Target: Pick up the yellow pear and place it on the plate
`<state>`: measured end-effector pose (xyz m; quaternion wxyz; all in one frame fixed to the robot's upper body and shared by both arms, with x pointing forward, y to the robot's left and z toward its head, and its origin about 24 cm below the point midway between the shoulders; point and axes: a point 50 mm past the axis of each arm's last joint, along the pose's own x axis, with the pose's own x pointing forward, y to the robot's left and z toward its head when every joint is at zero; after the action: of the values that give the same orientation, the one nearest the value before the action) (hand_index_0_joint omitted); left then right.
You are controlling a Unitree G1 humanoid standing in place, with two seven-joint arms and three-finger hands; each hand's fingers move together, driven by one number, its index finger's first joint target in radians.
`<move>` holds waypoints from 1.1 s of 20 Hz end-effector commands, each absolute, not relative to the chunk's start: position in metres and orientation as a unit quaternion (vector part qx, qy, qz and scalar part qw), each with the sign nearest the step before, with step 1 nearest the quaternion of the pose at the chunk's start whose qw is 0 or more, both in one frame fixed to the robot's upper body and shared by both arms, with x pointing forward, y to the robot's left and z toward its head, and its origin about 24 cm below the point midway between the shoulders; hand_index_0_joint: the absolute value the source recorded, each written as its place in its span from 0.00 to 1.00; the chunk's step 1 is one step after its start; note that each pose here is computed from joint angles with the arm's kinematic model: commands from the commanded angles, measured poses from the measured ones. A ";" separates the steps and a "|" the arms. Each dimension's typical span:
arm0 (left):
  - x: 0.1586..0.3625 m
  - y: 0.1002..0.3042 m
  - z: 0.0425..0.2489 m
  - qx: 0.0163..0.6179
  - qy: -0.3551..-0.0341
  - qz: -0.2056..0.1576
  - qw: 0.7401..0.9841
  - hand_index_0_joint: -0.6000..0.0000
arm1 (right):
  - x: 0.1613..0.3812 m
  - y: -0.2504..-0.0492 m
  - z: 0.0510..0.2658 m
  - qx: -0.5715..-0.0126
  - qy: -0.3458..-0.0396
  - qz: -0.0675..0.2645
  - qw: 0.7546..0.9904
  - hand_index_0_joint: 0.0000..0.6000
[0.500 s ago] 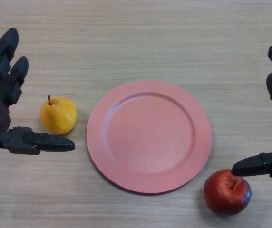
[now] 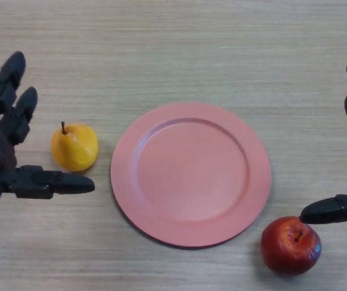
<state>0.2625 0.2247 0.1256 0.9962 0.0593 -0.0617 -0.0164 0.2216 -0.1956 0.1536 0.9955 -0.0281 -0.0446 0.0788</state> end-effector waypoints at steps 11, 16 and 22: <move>0.313 0.249 0.139 0.152 -0.199 0.044 0.967 1.00 | 0.211 -0.209 0.183 -0.065 -0.135 0.052 0.987 0.00; 0.331 0.253 0.119 0.161 -0.176 0.052 0.970 1.00 | 0.210 -0.212 0.183 -0.062 -0.132 0.044 0.988 0.00; 0.349 0.247 0.101 0.188 -0.155 0.051 0.968 1.00 | 0.210 -0.217 0.185 -0.072 -0.138 0.027 0.987 0.00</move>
<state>0.3384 0.2376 0.0467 0.9839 0.1770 -0.0164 0.0159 0.2174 -0.2052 0.1537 0.9970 -0.0316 -0.0437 0.0562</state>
